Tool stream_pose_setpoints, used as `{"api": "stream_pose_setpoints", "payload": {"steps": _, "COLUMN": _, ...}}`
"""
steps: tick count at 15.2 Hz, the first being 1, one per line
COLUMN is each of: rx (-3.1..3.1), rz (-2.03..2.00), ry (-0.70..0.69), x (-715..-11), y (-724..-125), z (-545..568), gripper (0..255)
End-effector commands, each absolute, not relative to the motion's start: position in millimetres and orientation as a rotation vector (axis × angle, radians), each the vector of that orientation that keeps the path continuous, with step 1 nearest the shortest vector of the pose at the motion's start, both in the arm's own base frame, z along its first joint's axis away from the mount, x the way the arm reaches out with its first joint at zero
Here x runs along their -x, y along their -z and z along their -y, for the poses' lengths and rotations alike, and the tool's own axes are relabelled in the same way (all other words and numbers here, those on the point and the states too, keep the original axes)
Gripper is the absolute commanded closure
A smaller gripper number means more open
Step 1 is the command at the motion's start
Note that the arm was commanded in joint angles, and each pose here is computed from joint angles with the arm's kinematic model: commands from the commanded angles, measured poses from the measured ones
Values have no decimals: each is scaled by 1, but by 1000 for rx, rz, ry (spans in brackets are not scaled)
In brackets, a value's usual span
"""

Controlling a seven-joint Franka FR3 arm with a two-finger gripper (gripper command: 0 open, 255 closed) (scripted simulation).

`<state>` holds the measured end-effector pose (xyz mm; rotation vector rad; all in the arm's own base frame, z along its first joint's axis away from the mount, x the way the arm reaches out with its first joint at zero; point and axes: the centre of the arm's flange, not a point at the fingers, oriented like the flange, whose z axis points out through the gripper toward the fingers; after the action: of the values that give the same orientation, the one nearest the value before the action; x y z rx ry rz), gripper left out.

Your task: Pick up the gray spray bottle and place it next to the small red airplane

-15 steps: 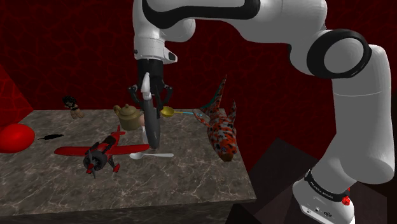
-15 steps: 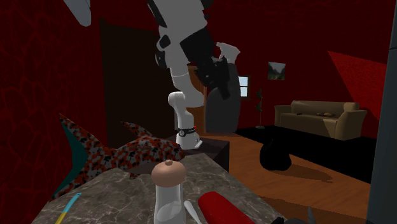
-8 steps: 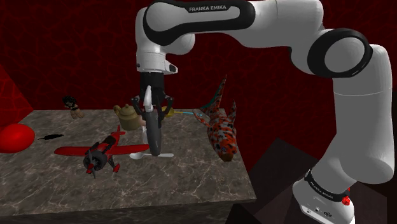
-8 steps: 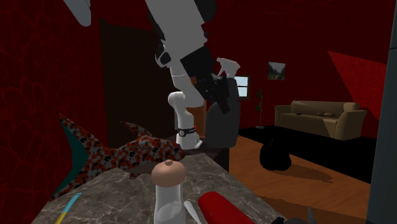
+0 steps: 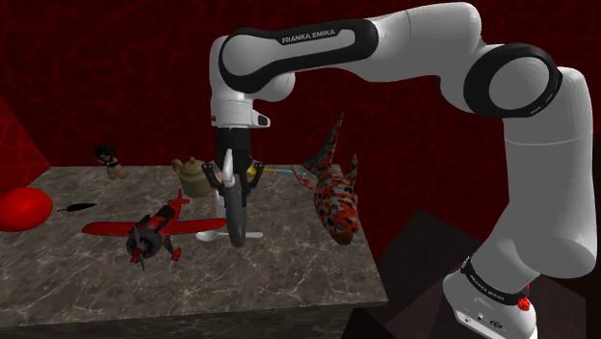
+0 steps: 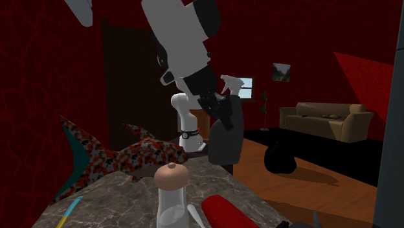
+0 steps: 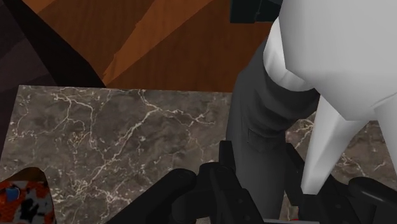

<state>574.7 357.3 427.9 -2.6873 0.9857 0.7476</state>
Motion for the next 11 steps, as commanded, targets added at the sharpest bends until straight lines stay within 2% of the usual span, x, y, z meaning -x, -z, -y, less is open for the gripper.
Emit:
{"api": "stream_pose_setpoints", "payload": {"steps": 1, "rx": 2687, "rz": -985, "ry": -747, "x": -575, "y": -418, "z": -358, "gripper": 255}}
{"api": "stream_pose_setpoints", "payload": {"steps": 11, "rx": 2687, "rz": -985, "ry": -747, "x": -575, "y": -365, "z": -358, "gripper": 255}}
